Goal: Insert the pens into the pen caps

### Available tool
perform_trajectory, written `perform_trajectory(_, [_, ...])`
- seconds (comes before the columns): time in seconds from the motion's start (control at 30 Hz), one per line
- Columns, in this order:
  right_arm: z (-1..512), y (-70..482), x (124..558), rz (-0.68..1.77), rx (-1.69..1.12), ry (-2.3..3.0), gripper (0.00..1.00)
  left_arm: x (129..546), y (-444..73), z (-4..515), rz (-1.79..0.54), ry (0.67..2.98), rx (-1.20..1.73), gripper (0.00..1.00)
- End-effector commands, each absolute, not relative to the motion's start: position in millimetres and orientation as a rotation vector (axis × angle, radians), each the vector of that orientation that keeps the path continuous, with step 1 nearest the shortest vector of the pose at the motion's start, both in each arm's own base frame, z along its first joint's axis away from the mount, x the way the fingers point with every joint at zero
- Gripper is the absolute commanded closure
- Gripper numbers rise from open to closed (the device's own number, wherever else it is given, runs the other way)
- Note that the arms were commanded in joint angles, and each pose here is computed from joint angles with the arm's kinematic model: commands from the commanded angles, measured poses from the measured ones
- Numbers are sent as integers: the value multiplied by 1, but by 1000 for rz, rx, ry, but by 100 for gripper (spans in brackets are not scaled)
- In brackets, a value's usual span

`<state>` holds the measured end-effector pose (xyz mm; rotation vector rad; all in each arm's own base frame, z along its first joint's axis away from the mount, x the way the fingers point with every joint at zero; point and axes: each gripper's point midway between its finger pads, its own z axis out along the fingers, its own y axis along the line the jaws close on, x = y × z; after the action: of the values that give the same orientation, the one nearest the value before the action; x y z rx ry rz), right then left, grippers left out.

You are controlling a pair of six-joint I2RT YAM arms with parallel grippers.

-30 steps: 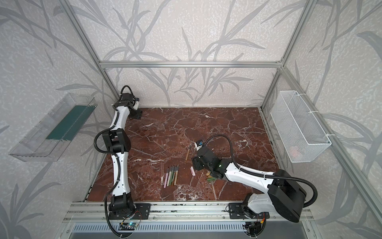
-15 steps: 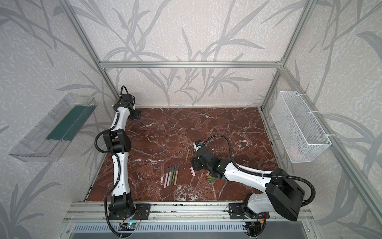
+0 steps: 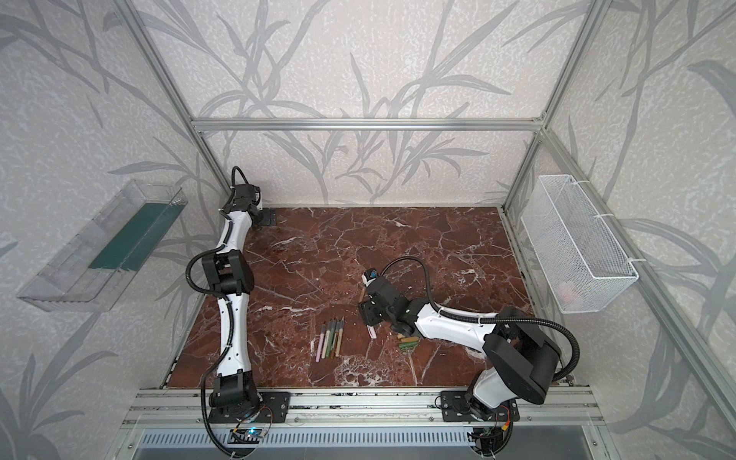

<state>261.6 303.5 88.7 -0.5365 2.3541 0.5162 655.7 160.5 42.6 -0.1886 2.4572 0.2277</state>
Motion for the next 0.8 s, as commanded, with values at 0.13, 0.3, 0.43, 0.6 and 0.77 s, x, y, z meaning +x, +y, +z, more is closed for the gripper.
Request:
perform_trajectory(0.13, [105,307,269,504,-538,2310,32,643,170,38,-89,2461,-389,0])
perform_trajectory(0.3, [104,305,269,498,-540,2312,32,646,155,37,-219,2448,-397,1])
perform_trajectory(0.43, [105,302,268,488,-538,2314,32,646,150,36,-195,2461,-382,7])
perform_trajectory(0.6, [109,301,266,500,-535,2301,32,648,140,37,-228,2463,-346,15])
perform_trajectory(0.77, [111,300,265,507,-531,2296,32,649,132,37,-258,2462,-332,22])
